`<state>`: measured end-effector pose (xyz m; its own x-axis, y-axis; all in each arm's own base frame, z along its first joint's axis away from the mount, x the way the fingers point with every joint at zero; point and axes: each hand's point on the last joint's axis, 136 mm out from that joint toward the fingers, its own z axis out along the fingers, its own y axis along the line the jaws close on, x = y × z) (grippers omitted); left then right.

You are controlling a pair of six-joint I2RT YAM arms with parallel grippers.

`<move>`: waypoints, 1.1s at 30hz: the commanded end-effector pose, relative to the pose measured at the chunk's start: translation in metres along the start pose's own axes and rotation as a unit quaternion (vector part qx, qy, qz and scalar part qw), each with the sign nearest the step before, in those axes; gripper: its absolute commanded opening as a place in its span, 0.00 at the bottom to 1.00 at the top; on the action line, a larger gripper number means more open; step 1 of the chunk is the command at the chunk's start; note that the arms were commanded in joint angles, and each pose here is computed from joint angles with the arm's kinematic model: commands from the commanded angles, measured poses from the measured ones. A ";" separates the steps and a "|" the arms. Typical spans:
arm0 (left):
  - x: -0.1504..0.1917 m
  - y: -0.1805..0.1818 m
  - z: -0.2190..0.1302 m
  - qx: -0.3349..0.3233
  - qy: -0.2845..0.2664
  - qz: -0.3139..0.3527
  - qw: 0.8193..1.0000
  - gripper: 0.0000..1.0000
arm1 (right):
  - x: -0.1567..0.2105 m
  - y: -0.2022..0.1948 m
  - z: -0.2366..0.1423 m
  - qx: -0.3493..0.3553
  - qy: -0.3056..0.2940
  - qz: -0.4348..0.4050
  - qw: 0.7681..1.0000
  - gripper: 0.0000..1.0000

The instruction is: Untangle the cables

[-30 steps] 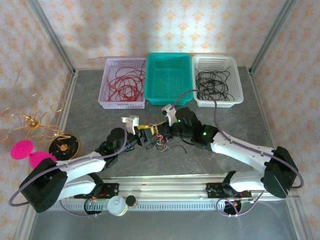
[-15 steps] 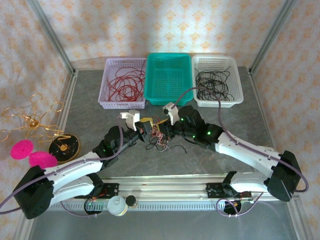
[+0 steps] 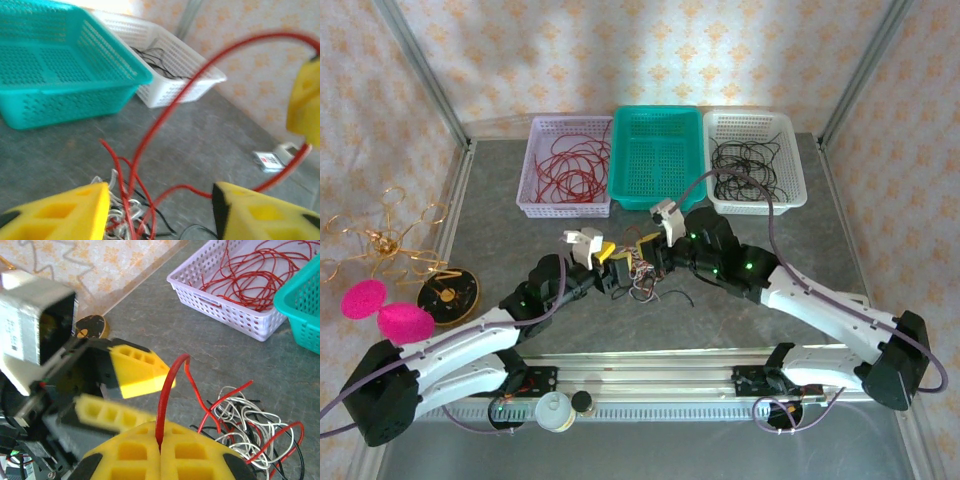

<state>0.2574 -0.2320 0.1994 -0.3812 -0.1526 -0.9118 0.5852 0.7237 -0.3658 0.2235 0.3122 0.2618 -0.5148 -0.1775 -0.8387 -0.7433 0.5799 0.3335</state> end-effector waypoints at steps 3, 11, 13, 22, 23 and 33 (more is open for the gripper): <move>-0.005 -0.024 0.007 0.074 -0.007 0.037 0.997 0.64 | -0.010 0.021 -0.005 -0.041 0.016 -0.040 0.998 0.00; -0.022 0.009 0.016 0.026 -0.023 0.020 0.999 0.44 | -0.005 0.024 -0.004 -0.050 0.048 -0.055 0.996 0.00; -0.026 0.009 0.014 0.029 -0.026 0.025 0.999 0.45 | -0.002 0.024 -0.003 -0.052 0.053 -0.053 0.996 0.00; -0.047 0.003 0.021 0.033 -0.013 0.059 0.998 0.42 | 0.008 0.023 0.007 -0.059 0.067 -0.045 0.995 0.00; -0.048 0.004 0.022 0.028 -0.012 0.062 0.998 0.32 | 0.007 0.022 0.007 -0.057 0.065 -0.044 0.995 0.00; -0.062 0.012 0.006 -0.010 -0.034 0.049 0.998 0.00 | -0.007 0.001 0.003 0.000 -0.023 -0.032 0.999 0.45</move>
<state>0.2918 -0.2259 0.2408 -0.2834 -0.1073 -0.9530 0.6244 0.7336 -0.2683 0.2201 0.3186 0.2487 -0.4950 -0.2755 -0.8240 -0.7855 0.5474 0.2889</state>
